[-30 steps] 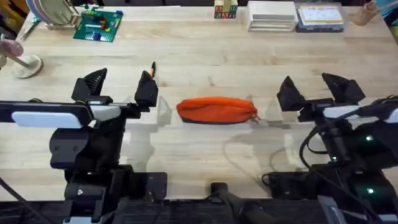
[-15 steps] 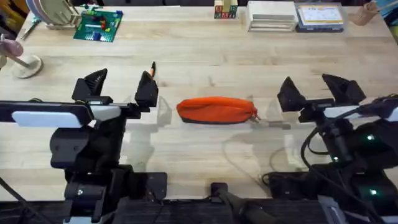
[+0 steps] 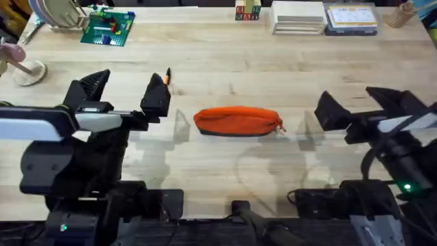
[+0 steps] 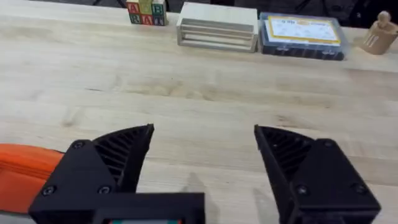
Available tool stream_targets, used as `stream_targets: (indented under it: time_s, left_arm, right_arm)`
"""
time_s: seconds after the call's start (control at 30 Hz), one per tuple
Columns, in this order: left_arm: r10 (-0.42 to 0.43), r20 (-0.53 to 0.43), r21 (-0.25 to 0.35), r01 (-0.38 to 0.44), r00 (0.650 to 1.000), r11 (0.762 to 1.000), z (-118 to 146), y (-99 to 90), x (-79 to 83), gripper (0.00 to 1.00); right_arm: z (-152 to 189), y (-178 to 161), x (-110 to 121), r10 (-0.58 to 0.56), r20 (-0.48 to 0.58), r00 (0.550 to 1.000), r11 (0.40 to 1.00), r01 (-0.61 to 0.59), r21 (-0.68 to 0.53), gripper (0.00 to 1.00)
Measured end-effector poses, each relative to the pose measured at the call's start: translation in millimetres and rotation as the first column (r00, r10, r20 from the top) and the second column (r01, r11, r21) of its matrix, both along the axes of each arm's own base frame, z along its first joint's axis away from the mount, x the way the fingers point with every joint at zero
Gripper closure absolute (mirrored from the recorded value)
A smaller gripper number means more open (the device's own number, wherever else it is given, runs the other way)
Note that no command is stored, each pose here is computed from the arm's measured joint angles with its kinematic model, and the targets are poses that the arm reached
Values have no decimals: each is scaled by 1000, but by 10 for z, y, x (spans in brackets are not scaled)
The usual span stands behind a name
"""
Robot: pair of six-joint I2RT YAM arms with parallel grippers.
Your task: Unzip the bag, pick up the pens from the table one at a time and place them inside, then zip the bag closed.
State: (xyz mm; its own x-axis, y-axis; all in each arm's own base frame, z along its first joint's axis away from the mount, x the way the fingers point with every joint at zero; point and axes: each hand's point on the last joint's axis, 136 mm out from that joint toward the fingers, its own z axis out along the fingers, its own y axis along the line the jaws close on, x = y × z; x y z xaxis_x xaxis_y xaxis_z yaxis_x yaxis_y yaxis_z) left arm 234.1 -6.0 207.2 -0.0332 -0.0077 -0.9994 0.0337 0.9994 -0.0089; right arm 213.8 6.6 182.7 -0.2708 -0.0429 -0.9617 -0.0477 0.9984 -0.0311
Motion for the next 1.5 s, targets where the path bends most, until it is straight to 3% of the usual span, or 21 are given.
stream_targets:
  time_s: [0.37, 0.77, 1.23, 1.5]
  left_arm:
    - [-36, -87, -4, 36, 996, 999, 218, -62, 124, 7]
    - [-111, -199, -25, 108, 974, 994, 481, -192, 494, 7]
    - [-157, -462, -77, 136, 873, 988, 473, -271, 743, 8]
    - [-210, -495, -112, 178, 843, 978, 613, -363, 799, 7]
  right_arm:
    - [487, 0, 114, 1, -28, 1000, 1000, -1, -3, 5]
    - [632, 1, 285, -12, -150, 989, 999, 18, 39, 5]
    - [685, 1, 400, -13, -214, 977, 999, 22, 40, 5]
    - [683, 1, 398, -13, -215, 977, 999, 22, 40, 5]
